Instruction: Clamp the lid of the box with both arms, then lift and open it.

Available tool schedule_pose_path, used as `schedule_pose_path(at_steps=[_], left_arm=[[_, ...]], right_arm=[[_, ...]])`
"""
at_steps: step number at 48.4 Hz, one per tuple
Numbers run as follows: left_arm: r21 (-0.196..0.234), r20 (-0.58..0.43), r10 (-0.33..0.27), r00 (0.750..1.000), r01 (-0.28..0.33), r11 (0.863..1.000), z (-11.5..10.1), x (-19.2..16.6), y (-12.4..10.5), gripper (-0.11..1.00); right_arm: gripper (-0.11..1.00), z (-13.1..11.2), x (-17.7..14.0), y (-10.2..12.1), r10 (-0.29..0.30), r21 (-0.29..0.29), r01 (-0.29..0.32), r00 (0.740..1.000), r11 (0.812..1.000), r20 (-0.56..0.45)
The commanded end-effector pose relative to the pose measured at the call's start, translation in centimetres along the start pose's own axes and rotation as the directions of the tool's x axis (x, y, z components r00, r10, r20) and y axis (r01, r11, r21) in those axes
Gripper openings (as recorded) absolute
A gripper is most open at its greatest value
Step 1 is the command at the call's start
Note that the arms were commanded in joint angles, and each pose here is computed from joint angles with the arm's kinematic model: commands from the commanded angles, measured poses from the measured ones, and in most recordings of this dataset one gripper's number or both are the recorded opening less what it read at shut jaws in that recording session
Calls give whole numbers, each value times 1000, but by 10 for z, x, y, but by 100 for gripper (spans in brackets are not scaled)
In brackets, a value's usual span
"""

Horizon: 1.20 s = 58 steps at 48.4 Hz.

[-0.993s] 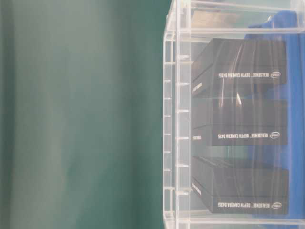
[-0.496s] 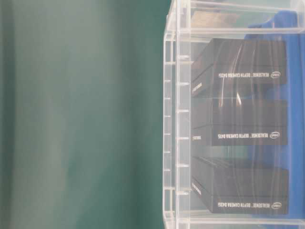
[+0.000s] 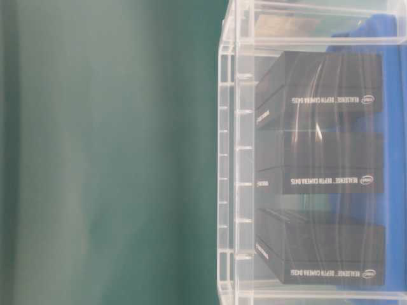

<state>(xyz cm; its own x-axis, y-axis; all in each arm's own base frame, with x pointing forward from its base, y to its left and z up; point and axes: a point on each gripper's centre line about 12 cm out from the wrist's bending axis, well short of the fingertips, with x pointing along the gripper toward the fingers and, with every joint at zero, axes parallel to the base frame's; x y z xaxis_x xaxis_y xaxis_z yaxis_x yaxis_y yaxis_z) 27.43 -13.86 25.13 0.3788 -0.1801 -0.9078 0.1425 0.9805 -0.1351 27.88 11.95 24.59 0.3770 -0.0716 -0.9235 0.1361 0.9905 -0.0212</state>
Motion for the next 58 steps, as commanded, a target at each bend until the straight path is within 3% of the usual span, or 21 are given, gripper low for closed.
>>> schedule_pose_path(at_steps=[1,16,26,44,58], left_arm=[[6,36,-10,999,10,1000,16,-28,-7,1],[5,28,5,1000,-5,1000,28,-48,-8,1],[-39,41,29,999,-27,999,32,-53,10,1],[-155,101,118,988,-101,983,41,-73,73,1],[-154,225,196,954,-164,974,47,-98,118,2]], right_arm=[[0,13,-30,6,20,8,-20,999,1000,35],[0,20,-52,7,-6,10,6,1000,1000,25],[0,23,-55,-2,-45,-6,45,997,999,60],[0,36,-68,-62,-124,78,114,984,990,127],[0,49,-75,-121,-175,151,143,960,978,221]])
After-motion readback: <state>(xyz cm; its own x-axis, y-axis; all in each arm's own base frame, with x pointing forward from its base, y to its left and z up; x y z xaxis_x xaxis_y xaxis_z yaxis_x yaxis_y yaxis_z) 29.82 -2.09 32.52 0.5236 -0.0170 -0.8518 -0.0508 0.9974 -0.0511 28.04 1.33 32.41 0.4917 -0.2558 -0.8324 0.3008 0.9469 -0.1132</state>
